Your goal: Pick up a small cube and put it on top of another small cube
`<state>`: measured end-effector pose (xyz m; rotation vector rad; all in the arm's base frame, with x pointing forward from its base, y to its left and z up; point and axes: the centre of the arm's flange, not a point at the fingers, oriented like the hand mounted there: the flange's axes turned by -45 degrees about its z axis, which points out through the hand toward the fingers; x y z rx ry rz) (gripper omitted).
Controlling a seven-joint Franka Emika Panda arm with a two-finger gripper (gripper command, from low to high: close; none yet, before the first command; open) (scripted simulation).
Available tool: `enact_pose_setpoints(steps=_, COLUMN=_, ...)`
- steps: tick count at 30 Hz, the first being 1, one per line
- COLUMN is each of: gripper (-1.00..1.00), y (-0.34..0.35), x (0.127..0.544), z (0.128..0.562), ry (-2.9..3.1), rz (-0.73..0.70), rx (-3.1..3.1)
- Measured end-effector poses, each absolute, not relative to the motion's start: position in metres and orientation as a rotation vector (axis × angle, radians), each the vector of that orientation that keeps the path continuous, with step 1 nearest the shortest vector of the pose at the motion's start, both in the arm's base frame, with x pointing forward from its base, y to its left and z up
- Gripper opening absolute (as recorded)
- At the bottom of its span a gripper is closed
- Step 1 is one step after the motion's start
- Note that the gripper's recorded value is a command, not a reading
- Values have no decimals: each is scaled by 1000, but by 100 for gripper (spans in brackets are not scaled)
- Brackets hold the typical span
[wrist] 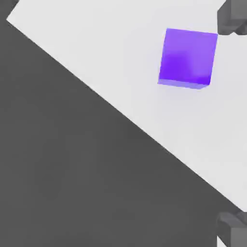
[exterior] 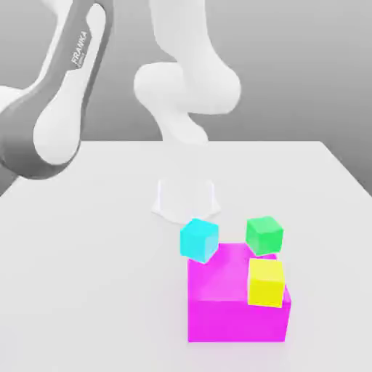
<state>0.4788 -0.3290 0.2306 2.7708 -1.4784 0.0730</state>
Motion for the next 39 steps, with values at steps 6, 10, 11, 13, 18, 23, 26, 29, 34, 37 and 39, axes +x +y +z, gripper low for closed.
enact_pose_setpoints(steps=6, gripper=-100, y=-345, x=464, z=136, ry=-1559, rz=1, rx=2727)
enact_pose_setpoints(steps=10, gripper=-100, y=-345, x=464, z=136, ry=-1559, rz=2, rx=2728)
enact_pose_setpoints(steps=11, gripper=-100, y=-345, x=464, z=136, ry=-1559, rz=3, rx=2728)
enact_pose_setpoints(steps=13, gripper=-100, y=-345, x=464, z=135, ry=-1560, rz=1, rx=2727)
enact_pose_setpoints(steps=18, gripper=-100, y=-324, x=474, z=198, ry=-1521, rz=4, rx=2765)
enact_pose_setpoints(steps=23, gripper=-100, y=-201, x=509, z=251, ry=-1266, rz=7, rx=2946)
enact_pose_setpoints(steps=26, gripper=-100, y=-126, x=513, z=278, ry=-1090, rz=4, rx=3030)
enact_pose_setpoints(steps=29, gripper=-100, y=-29, x=505, z=303, ry=-828, rz=-4, rx=3112)
enact_pose_setpoints(steps=34, gripper=-100, y=95, x=451, z=339, ry=-447, rz=-6, rx=3144)
enact_pose_setpoints(steps=37, gripper=-100, y=122, x=429, z=327, ry=-350, rz=-2, rx=3128)
enact_pose_setpoints(steps=39, gripper=-100, y=125, x=427, z=301, ry=-338, rz=0, rx=3124)
